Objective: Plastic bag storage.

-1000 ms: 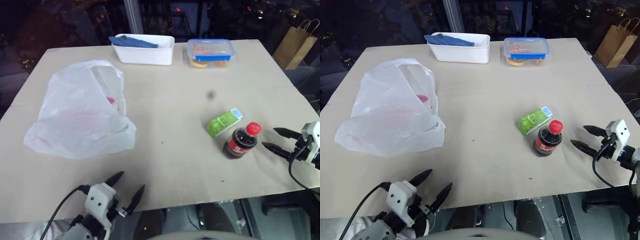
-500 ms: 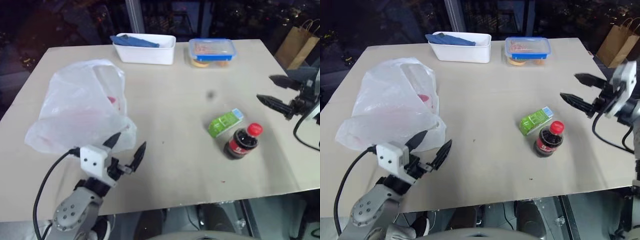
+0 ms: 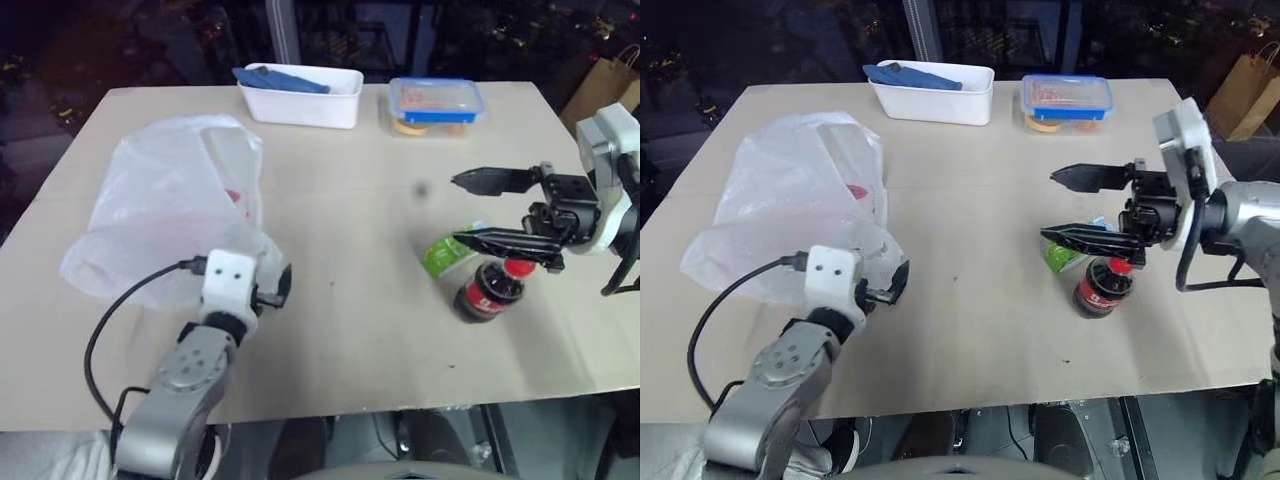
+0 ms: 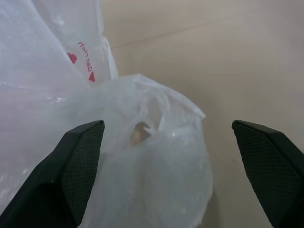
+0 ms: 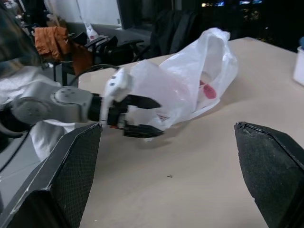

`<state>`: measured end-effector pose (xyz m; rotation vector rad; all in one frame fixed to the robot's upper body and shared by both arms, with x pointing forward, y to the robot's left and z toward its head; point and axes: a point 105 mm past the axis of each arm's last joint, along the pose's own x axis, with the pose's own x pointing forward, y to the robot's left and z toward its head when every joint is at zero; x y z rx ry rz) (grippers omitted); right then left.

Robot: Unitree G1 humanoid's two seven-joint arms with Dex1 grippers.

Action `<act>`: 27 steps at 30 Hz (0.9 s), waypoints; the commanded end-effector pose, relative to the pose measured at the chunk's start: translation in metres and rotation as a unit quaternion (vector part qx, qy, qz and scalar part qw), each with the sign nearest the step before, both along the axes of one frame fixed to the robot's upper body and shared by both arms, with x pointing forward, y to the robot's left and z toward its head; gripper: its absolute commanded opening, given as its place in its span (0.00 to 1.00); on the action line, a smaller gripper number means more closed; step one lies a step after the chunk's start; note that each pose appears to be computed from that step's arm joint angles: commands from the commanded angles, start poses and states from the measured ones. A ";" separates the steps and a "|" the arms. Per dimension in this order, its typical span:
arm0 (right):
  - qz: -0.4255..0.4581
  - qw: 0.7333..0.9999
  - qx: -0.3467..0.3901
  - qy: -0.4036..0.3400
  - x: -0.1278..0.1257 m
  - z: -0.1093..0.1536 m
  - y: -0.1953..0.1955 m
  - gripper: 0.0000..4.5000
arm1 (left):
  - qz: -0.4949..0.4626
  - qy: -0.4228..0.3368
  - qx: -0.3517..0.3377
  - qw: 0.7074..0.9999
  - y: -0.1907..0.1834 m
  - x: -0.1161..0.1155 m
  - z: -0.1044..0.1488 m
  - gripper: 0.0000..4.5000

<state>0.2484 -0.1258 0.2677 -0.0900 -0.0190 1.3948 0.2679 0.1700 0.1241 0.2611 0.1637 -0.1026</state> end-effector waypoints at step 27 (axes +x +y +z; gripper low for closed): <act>-0.030 0.999 -0.012 -0.036 0.006 -0.002 -0.012 1.00 | 0.028 -0.116 -0.033 0.992 0.022 0.007 0.046 0.01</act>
